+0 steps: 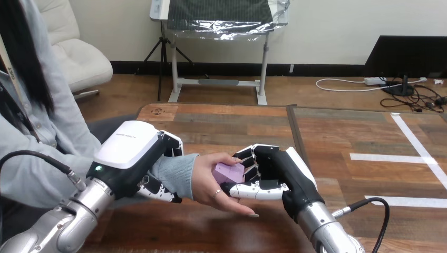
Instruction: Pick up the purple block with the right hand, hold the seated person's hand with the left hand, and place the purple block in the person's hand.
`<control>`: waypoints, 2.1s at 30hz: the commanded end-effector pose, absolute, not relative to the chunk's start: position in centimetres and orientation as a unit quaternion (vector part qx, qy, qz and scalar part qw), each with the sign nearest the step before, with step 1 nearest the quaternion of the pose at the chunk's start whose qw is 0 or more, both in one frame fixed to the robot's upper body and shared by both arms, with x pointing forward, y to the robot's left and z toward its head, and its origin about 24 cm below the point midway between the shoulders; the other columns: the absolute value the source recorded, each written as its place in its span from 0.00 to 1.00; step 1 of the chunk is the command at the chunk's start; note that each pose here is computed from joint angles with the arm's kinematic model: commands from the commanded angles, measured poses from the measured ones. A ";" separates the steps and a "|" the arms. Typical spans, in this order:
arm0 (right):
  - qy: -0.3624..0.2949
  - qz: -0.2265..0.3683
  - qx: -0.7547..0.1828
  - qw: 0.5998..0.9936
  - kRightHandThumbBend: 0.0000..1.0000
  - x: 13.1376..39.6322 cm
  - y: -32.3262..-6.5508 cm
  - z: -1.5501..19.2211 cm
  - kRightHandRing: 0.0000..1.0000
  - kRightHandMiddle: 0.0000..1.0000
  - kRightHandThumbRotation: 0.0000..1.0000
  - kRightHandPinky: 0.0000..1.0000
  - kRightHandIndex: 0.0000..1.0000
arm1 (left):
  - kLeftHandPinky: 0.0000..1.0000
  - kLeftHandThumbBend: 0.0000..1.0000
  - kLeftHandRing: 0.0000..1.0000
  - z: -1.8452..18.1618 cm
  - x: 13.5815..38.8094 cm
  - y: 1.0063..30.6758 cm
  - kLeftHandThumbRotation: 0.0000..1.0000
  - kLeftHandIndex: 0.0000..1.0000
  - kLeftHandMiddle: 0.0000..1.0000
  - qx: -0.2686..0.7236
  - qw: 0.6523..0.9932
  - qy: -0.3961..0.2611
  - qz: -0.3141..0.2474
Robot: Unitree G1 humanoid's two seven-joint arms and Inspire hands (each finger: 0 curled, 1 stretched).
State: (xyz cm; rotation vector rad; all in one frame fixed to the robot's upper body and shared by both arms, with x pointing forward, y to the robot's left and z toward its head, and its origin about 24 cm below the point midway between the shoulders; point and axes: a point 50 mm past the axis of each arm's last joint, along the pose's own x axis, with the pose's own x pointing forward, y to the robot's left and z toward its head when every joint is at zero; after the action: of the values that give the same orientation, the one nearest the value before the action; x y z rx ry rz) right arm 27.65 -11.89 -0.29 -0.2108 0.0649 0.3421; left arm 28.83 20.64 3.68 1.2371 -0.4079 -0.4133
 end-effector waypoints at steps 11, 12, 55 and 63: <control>-0.019 0.179 -0.106 0.978 0.74 29.2 -11.1 2.3 0.40 0.47 0.00 0.34 0.49 | 0.30 0.92 0.32 6.6 30.3 18.9 0.00 0.36 0.36 0.544 0.779 -0.261 -0.168; -0.018 0.179 -0.107 0.978 0.74 29.2 -11.1 2.3 0.40 0.47 0.00 0.34 0.49 | 0.30 0.92 0.32 6.6 30.3 18.9 0.00 0.36 0.36 0.544 0.780 -0.261 -0.168; -0.012 0.184 -0.183 0.966 0.87 29.8 -12.0 2.1 0.86 0.84 0.22 0.89 0.89 | 0.69 0.98 0.73 5.1 29.5 19.8 0.27 0.81 0.76 0.544 0.783 -0.260 -0.156; -0.015 0.170 -0.184 0.968 0.91 29.8 -12.4 2.1 0.90 0.88 0.33 0.93 0.93 | 0.84 1.00 0.86 5.0 29.0 19.9 0.37 0.91 0.88 0.538 0.785 -0.268 -0.150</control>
State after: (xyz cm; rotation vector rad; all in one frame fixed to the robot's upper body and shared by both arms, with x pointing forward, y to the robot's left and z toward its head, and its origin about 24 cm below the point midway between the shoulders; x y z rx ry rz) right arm 28.21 -12.67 -0.05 -0.3548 0.0710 0.3587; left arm 28.22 20.57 3.24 1.1936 -0.4821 -0.3770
